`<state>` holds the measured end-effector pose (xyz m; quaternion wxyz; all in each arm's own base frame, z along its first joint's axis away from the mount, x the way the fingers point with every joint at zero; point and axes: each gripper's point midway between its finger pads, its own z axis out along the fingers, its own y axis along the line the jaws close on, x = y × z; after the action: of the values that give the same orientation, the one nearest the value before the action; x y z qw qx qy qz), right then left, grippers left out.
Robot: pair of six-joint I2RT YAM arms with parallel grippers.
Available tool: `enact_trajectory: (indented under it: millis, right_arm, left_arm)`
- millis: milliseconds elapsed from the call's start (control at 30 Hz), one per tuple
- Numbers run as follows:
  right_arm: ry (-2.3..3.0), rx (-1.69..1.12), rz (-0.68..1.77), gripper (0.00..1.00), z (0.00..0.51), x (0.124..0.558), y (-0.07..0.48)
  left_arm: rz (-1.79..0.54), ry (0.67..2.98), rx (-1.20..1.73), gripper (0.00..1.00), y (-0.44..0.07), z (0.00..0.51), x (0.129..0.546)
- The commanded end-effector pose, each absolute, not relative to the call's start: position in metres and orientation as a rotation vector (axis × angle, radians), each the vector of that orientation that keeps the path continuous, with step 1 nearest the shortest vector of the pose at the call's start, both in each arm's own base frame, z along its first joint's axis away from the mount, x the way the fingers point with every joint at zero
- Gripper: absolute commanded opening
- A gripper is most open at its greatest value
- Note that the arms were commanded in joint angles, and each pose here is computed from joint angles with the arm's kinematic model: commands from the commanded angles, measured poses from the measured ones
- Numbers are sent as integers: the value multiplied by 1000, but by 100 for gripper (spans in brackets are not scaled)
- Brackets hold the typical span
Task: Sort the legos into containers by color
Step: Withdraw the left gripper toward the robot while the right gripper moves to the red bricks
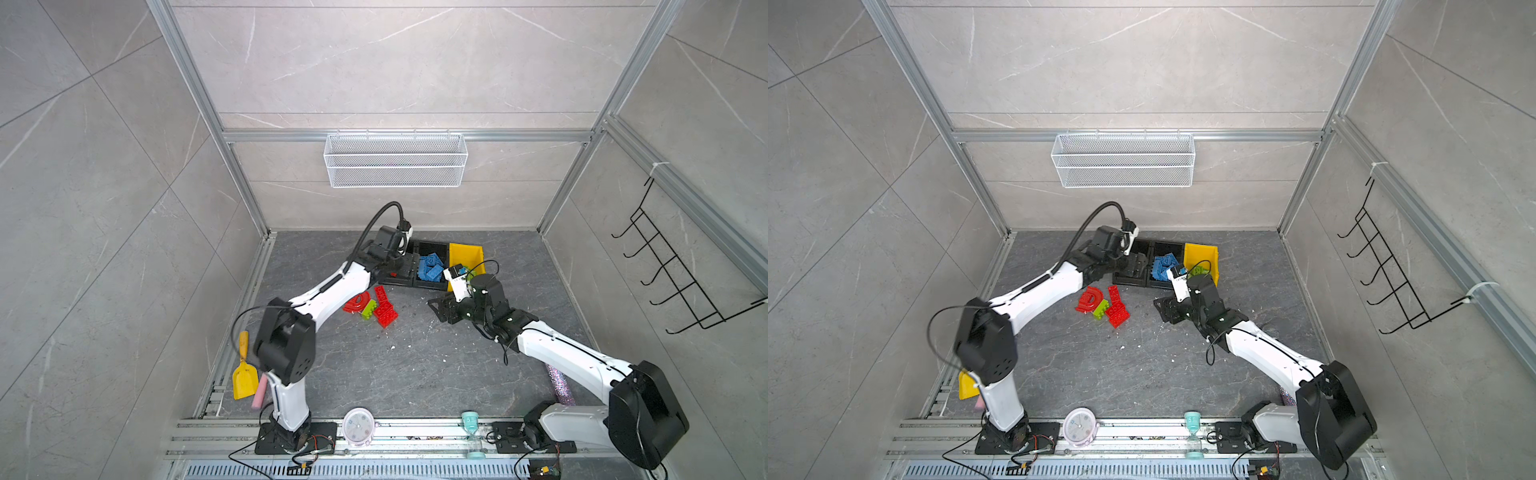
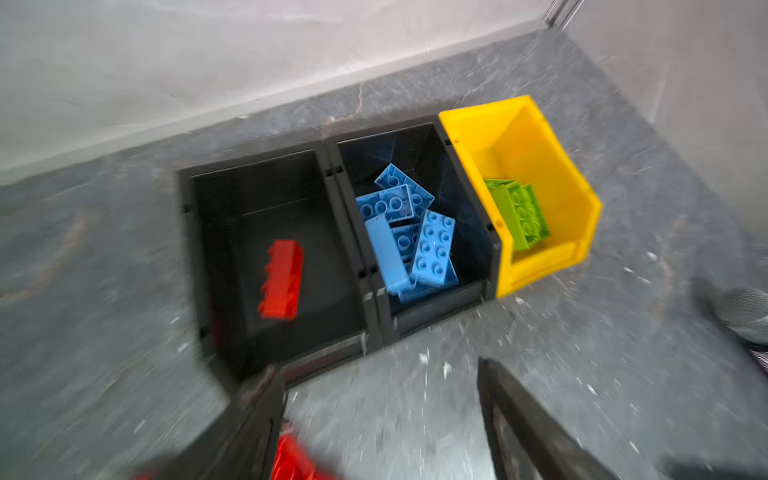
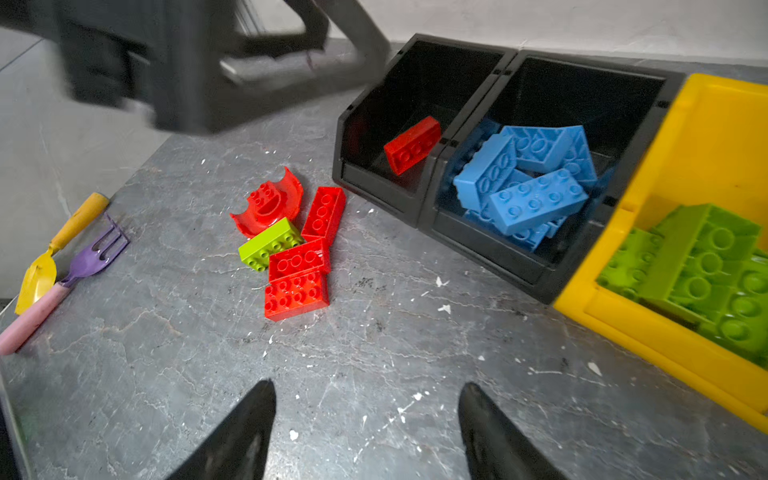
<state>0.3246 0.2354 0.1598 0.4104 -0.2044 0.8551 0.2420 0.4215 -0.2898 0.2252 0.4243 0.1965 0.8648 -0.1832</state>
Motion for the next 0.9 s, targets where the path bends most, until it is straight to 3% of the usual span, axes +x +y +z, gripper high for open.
enact_trajectory:
  millis: [0, 333, 467, 867]
  right_arm:
    - [2156, -550, 579, 71, 158, 334, 249]
    - [2280, -685, 561, 72, 125, 346, 292]
    - [2285, -698, 580, 72, 118, 350, 306]
    - [2284, -754, 613, 72, 97, 358, 346]
  left_arm:
    - [-474, 2062, 315, 77, -242, 254, 416]
    - [-287, 2099, -12, 81, -115, 174, 363]
    - [-162, 2105, -45, 82, -80, 165, 354]
    - [-115, 2075, -140, 84, -48, 143, 325]
